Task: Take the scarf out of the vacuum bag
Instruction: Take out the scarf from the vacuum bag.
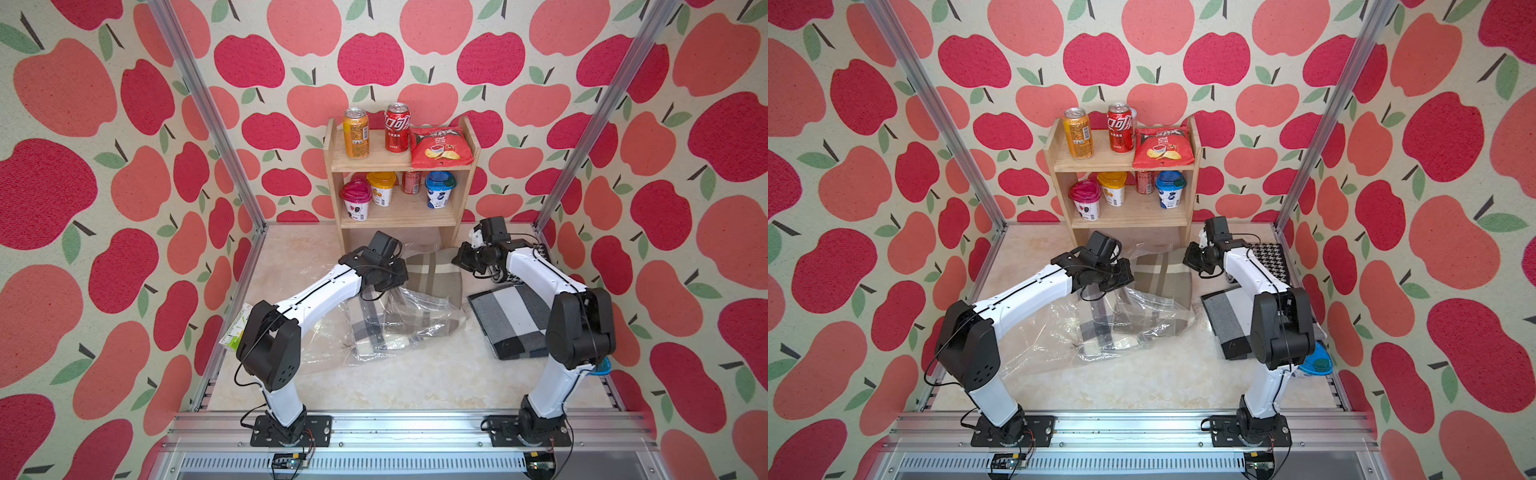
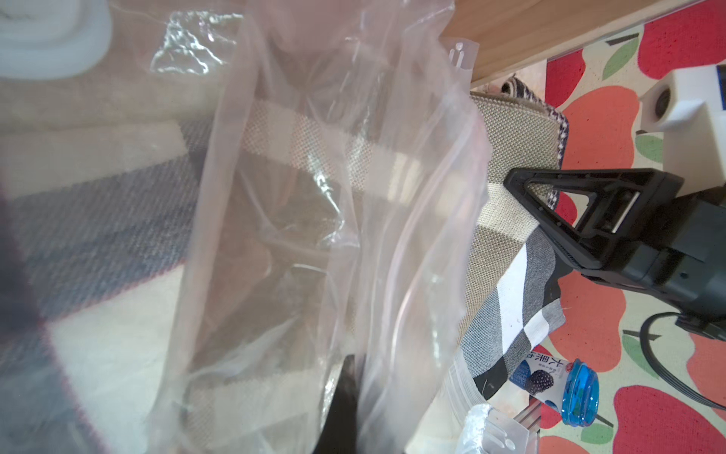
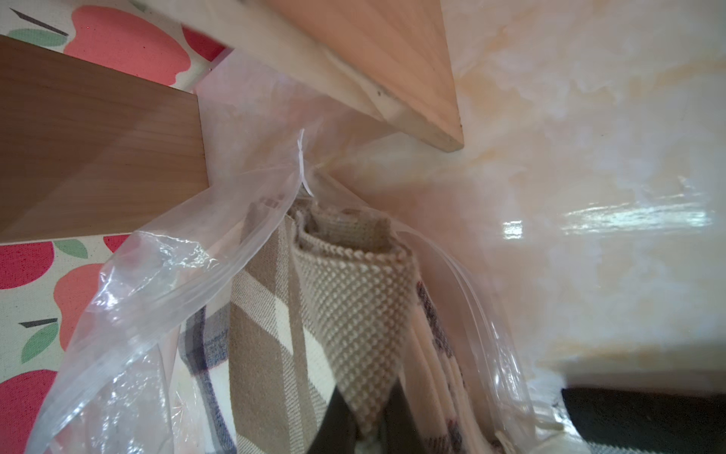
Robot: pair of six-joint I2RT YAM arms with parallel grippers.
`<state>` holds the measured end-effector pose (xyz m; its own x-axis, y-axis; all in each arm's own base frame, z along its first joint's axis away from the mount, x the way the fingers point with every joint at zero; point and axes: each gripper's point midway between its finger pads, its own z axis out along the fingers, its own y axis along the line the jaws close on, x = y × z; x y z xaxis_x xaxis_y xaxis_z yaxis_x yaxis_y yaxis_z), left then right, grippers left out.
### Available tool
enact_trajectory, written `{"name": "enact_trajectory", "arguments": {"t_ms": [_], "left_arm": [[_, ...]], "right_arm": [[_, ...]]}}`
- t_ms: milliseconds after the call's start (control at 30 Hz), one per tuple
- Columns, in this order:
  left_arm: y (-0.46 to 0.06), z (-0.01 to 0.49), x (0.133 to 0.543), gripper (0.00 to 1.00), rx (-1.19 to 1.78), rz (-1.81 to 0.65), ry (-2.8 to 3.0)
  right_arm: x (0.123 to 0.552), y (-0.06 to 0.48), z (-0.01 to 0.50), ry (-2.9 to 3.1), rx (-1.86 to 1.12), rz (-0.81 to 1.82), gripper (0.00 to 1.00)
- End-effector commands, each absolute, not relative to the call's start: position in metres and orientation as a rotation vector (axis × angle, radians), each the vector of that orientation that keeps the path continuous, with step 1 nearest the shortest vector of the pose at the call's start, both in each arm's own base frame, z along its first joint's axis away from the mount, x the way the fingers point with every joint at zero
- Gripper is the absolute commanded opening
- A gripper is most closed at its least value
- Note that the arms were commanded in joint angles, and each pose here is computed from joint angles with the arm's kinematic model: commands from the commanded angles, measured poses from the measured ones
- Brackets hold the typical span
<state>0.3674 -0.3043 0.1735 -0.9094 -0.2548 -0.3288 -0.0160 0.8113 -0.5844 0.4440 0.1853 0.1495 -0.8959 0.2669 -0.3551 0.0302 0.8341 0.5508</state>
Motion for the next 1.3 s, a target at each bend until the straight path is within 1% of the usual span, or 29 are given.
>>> {"name": "enact_trajectory", "arguments": {"t_ms": [0,133,267,500,667,1033,1267], "left_arm": [[-0.31,0.175,0.388,0.0,-0.319,-0.87,2.563],[-0.323,0.165,0.391,0.0,-0.422,-0.937,2.568],[-0.336,0.163,0.395,0.0,-0.451,-0.971,2.543],[-0.348,0.171,0.398,0.0,-0.387,-0.961,2.528],[-0.354,0.166,0.393,0.0,-0.326,-0.926,2.575],[-0.372,0.163,0.374,0.0,-0.135,-0.895,2.636],[-0.377,0.154,0.362,0.0,-0.106,-0.889,2.674]], "right_arm": [[0.457,0.173,0.166,2.562,0.269,0.741,0.0],[0.455,0.154,0.165,2.561,0.345,0.671,0.0],[0.453,0.132,0.169,2.515,0.428,0.653,0.0],[0.441,0.101,0.168,2.475,0.512,0.62,0.0],[0.437,0.074,0.169,2.426,0.582,0.633,0.0],[0.461,0.021,0.176,2.319,0.687,0.731,0.0],[0.484,-0.002,0.176,2.289,0.742,0.708,0.0]]}}
